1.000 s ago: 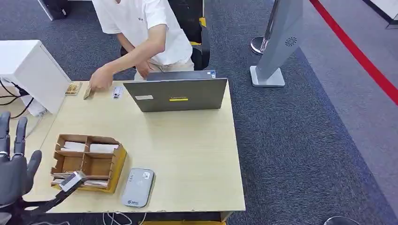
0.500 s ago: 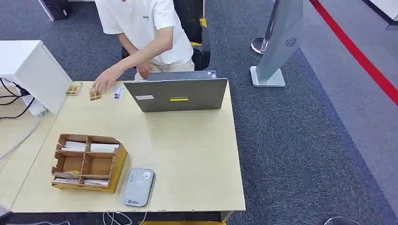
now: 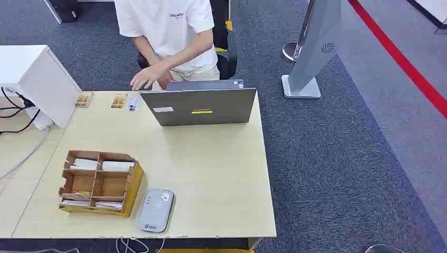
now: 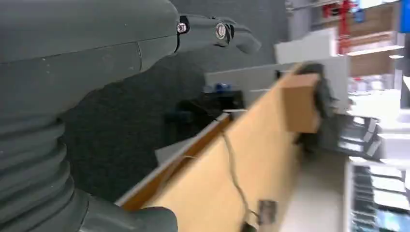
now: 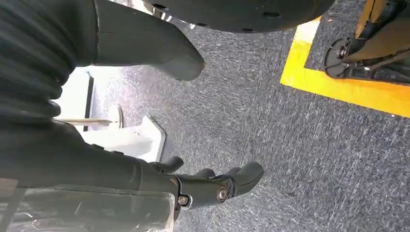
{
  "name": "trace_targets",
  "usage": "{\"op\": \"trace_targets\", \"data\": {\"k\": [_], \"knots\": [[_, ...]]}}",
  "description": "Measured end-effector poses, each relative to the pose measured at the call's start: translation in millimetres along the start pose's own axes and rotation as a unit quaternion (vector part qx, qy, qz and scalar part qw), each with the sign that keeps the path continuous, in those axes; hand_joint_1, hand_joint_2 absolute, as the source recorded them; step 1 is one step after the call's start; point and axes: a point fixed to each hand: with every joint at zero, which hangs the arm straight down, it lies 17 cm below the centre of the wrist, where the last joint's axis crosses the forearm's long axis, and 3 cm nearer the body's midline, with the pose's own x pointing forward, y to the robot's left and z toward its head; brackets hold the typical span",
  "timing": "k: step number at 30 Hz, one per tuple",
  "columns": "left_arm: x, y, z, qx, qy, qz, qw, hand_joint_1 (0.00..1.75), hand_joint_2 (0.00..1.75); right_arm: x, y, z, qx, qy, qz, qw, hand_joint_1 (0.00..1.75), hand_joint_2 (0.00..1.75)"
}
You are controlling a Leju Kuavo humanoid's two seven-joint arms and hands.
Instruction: Pass the card to the sensor for recognition and then transmit it.
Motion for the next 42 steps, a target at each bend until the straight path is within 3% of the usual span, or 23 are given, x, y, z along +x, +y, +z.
{"op": "trace_targets", "data": {"k": [8, 13, 19, 23, 27, 32, 33, 34, 42], "knots": [[-60, 29, 18, 0.033, 0.073, -0.025, 0.997, 0.0, 1.75, 1, -1, 0, -0.001, 0.0, 0.0, 1.0, 0.0, 1.75], [-98, 43, 51, 0.026, 0.095, -0.156, 0.983, 0.0, 1.75, -4, 1, 0, 0.002, 0.013, -0.002, 1.0, 0.0, 1.75], [-202, 58, 155, 0.008, 0.25, -0.215, 0.944, 0.0, 1.75, 1, 3, 1, 0.003, 0.005, -0.008, 1.0, 0.0, 1.75], [-252, 40, 232, -0.084, 0.338, -0.255, 0.902, 0.0, 1.75, 5, 4, 1, 0.001, -0.002, -0.016, 1.0, 0.0, 1.75], [-294, 27, 340, -0.179, 0.488, -0.254, 0.816, 0.0, 1.75, 6, 5, 2, 0.002, -0.004, -0.009, 1.0, 0.0, 1.75], [-305, 37, 427, -0.252, 0.58, -0.295, 0.716, 0.0, 1.75, 6, 6, 2, 0.004, -0.005, -0.002, 1.0, 0.0, 1.75], [-306, 40, 438, -0.262, 0.591, -0.305, 0.7, 0.0, 1.75, 6, 7, 2, 0.005, -0.005, 0.0, 1.0, 0.0, 0.0], [-305, 42, 448, -0.273, 0.597, -0.315, 0.685, 0.0, 1.75, 6, 7, 2, 0.006, -0.005, 0.0, 1.0, 0.0, 1.75], [-304, 57, 472, -0.314, 0.608, -0.35, 0.64, 0.0, 1.75, -1, 10, 2, 0.018, -0.001, -0.023, 1.0, 0.0, 1.75]]}}
